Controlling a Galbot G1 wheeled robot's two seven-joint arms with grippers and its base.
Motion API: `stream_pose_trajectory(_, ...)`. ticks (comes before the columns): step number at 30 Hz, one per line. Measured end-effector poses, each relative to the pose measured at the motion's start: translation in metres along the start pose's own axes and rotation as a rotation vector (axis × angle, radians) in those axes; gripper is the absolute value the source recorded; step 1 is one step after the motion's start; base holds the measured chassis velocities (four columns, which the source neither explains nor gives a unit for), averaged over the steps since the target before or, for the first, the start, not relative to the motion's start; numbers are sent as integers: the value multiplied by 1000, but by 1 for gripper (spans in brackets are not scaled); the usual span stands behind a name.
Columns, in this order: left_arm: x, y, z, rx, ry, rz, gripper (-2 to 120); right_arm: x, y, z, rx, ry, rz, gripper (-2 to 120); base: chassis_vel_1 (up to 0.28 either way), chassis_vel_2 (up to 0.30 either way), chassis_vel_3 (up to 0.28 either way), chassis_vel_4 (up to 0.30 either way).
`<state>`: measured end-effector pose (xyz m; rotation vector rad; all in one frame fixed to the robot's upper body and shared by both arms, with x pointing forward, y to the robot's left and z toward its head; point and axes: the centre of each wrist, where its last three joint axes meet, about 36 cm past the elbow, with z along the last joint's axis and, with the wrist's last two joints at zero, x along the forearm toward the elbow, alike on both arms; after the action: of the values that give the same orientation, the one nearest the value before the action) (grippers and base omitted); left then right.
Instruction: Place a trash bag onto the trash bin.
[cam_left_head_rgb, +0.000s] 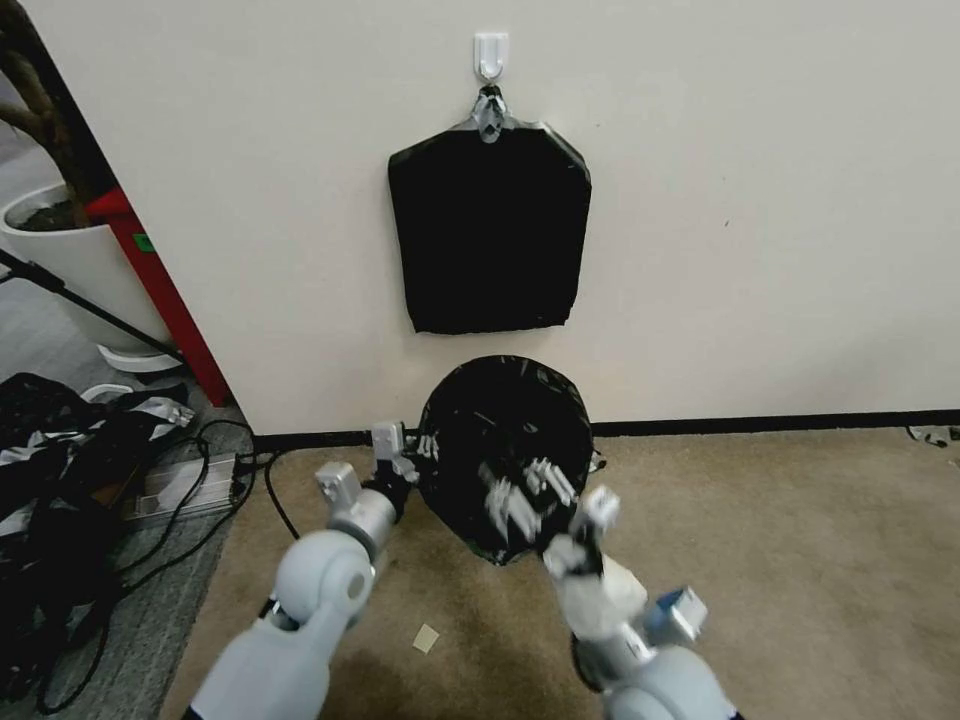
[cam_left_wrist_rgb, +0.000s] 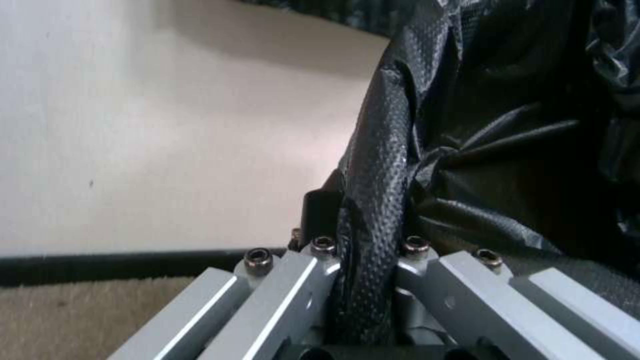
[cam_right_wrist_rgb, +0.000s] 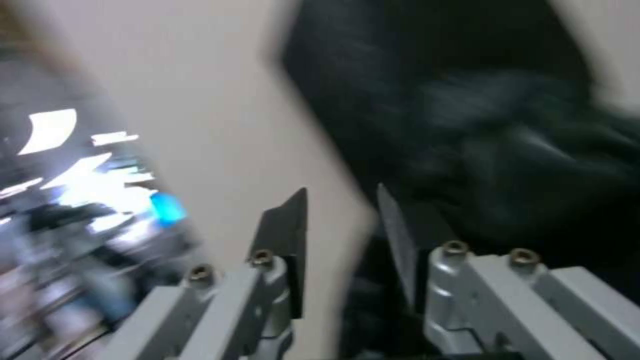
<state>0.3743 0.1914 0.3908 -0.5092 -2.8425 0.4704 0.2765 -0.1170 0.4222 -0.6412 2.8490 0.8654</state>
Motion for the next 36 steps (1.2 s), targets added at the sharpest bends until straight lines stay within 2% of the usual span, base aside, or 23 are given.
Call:
stream_pose_trajectory(2,7,-6,9,-21,-34,18,2,-14,13,-2,-73,96,222,16,0,0,0,0)
stream_pose_trajectory(4,12,-9,12,-44,-61,38,2,-26,16,5,-85,211,387,7,0,0,0,0)
stream_pose_trajectory(5,12,-9,12,-44,-61,38,2,-26,16,5,-85,211,387,7,0,0,0,0)
stream_pose_trajectory(7,15,-12,13,-60,-81,54,2,-36,15,13,-79,274,501,0,0,0,0,0)
stream_pose_trajectory(10,17,-13,15,-83,-106,71,2,-48,13,17,-75,317,596,0,0,0,0,0)
stream_pose_trajectory(12,21,-14,20,-133,-139,99,2,-62,9,20,-69,358,675,0,0,0,0,0)
stream_pose_trajectory(16,25,-17,27,-180,-159,123,2,-72,8,21,-52,396,714,0,0,0,0,0)
stream_pose_trajectory(18,28,-20,36,-231,-167,138,2,-78,8,23,-29,436,742,0,0,0,0,0)
stream_pose_trajectory(22,29,-22,43,-263,-169,144,2,-78,9,23,-17,457,746,0,0,0,0,0)
stream_pose_trajectory(23,31,-25,50,-279,-163,149,2,-77,10,23,-8,474,739,0,0,0,0,0)
stream_pose_trajectory(28,31,-34,65,-291,-141,153,2,-75,14,28,6,506,722,0,0,0,0,0)
stream_pose_trajectory(34,30,-43,69,-281,-135,171,2,-78,11,37,20,536,721,0,0,0,0,0)
stream_pose_trajectory(36,31,-45,68,-279,-134,175,2,-82,1,45,41,554,741,0,0,0,0,0)
